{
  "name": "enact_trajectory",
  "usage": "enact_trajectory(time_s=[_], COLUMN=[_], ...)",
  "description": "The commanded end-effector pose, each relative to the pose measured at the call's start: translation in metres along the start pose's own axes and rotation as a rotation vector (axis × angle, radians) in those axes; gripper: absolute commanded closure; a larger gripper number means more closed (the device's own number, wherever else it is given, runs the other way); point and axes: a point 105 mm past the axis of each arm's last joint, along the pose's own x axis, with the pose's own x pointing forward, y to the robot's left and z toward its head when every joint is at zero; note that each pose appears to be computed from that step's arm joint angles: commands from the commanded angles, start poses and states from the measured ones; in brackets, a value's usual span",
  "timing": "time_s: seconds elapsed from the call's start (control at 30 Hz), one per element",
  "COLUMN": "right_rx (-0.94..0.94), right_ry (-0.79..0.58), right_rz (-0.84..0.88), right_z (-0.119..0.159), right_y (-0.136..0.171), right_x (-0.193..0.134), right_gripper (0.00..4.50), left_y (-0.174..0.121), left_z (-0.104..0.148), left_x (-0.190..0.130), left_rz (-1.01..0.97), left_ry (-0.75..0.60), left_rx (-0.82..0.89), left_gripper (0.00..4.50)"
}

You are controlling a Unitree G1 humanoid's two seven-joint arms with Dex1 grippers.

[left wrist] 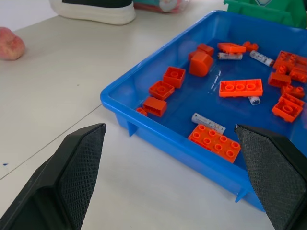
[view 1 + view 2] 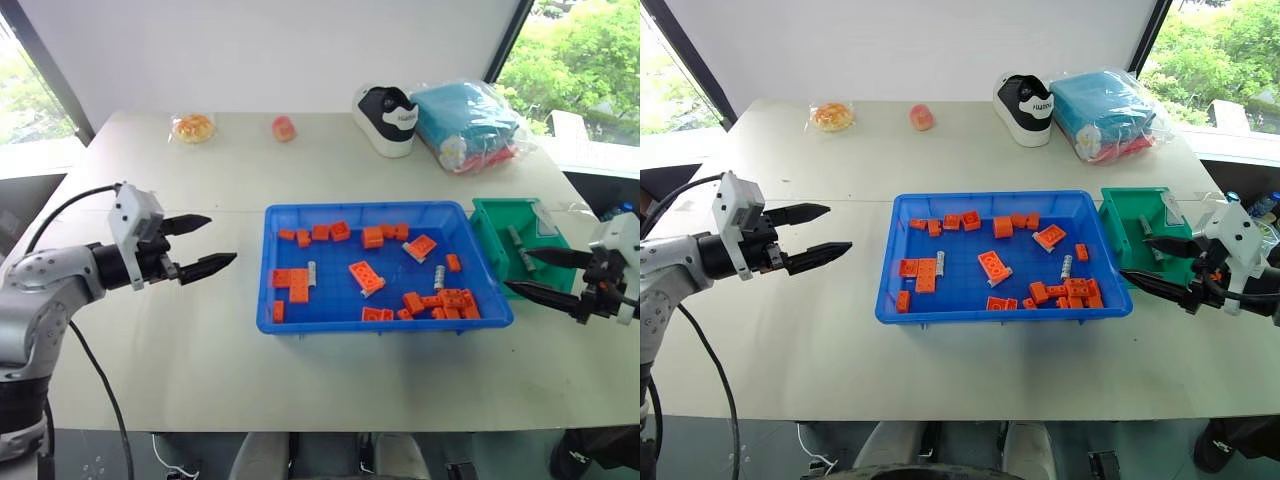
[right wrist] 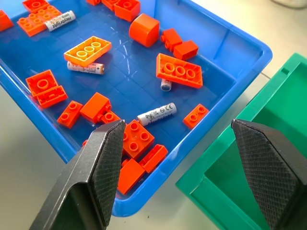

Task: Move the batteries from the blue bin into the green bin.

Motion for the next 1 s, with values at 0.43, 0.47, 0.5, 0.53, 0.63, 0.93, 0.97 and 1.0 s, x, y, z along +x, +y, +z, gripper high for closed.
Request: enact_trajectory(time_s=[0.43,0.47,0.5,0.53,0.63,0.93,0.97,1.0], right_rx=[-0.071,-0.078,-0.084,-0.088,-0.105,-0.249,-0.262,-0.275], right_ry=[-0.034,-0.033,-0.034,-0.035,-0.042,-0.122,-0.131,-0.137], right_rz=[-0.006,0.001,0.006,0.01,0.026,0.283,0.325,0.361], right_z=[0.017,0.018,0.02,0.021,0.029,0.074,0.079,0.084], right_y=[-0.007,-0.008,-0.009,-0.011,-0.015,0.01,0.015,0.02], right_x=[-0.004,-0.002,0.0,0.001,0.005,0.06,0.071,0.082], right_gripper=[0.87,0.87,0.87,0.87,0.87,0.87,0.87,0.87], left_y=[-0.005,-0.006,-0.006,-0.007,-0.01,-0.023,-0.025,-0.027], left_z=[0.003,0.004,0.006,0.008,0.011,0.014,0.014,0.015], left_x=[-0.003,-0.002,-0.002,-0.001,-0.001,-0.002,-0.002,-0.002], left_rz=[-0.006,-0.007,-0.008,-0.008,-0.014,-0.091,-0.109,-0.124], left_ry=[-0.009,-0.011,-0.016,-0.021,-0.029,-0.012,-0.004,0.004], left_rx=[0.024,0.029,0.035,0.039,0.036,0.037,0.041,0.046], left_gripper=[0.0,0.0,0.0,0.0,0.0,0.0,0.0,0.0])
